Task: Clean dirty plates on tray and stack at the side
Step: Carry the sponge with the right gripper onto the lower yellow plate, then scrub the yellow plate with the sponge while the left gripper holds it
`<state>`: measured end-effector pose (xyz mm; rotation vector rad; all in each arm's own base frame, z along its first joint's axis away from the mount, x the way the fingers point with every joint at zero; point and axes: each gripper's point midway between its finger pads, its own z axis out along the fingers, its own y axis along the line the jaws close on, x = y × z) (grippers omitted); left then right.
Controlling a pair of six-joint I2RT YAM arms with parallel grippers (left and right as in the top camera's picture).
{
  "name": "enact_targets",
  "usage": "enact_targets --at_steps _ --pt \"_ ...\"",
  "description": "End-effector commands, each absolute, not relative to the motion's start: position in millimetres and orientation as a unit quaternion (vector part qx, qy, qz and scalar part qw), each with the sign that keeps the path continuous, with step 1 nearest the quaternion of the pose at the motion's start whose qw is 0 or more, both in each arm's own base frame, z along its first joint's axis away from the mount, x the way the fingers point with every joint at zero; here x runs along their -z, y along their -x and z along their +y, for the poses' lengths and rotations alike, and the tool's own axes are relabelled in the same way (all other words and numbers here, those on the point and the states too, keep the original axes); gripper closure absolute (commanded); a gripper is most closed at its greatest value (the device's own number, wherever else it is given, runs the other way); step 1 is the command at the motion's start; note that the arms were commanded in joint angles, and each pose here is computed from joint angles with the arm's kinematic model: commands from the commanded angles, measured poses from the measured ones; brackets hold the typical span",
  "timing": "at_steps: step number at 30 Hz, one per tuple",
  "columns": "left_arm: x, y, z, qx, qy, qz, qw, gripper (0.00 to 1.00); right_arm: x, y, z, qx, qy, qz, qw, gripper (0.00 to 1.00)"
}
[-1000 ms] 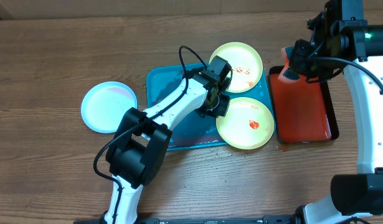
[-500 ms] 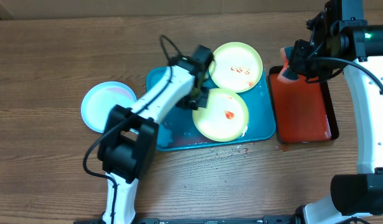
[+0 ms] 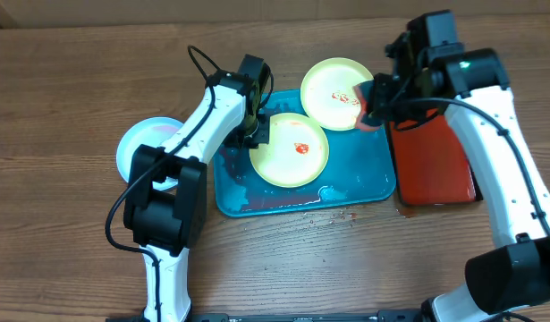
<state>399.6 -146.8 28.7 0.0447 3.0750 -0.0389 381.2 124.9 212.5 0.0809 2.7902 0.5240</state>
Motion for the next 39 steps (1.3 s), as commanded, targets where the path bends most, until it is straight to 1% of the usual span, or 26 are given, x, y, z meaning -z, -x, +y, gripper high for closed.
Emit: enact_targets --at_steps 1,5,7,9,13,23,30,39 --pt "-8.1 -389.8 -143.7 0.000 -0.014 1.000 0.017 0.83 -212.6 -381.6 132.4 -0.191 -0.030 0.969 0.152 0.96" --pt "1.1 -393.5 -145.2 0.005 -0.011 0.999 0.031 0.77 -214.3 -384.0 137.8 -0.196 -0.032 0.967 0.158 0.96" --pt "3.0 -396.2 -146.0 0.008 -0.006 0.999 0.038 0.79 -212.9 -386.2 142.3 -0.198 -0.029 0.967 0.160 0.96" --pt "3.6 -399.2 -147.1 0.010 -0.004 0.999 0.044 0.96 -208.6 -387.6 147.9 -0.198 -0.024 0.967 0.156 0.96" --pt "5.6 -399.5 -147.4 0.011 0.009 0.999 0.043 0.96 -189.2 -388.7 163.3 -0.195 -0.011 0.972 0.134 0.96" --pt "6.5 -375.1 -133.4 -0.012 0.013 1.000 -0.008 0.96 -123.6 -392.6 203.1 -0.182 0.010 0.981 0.071 0.96" --pt "6.2 -369.0 -119.7 -0.020 0.009 0.999 -0.028 0.96 -77.0 -390.0 234.0 -0.174 0.023 0.984 0.038 0.96" --pt "5.1 -363.2 -97.8 -0.033 0.006 0.998 -0.049 0.96 -31.4 -390.6 237.7 -0.143 -0.002 0.990 0.011 0.96"
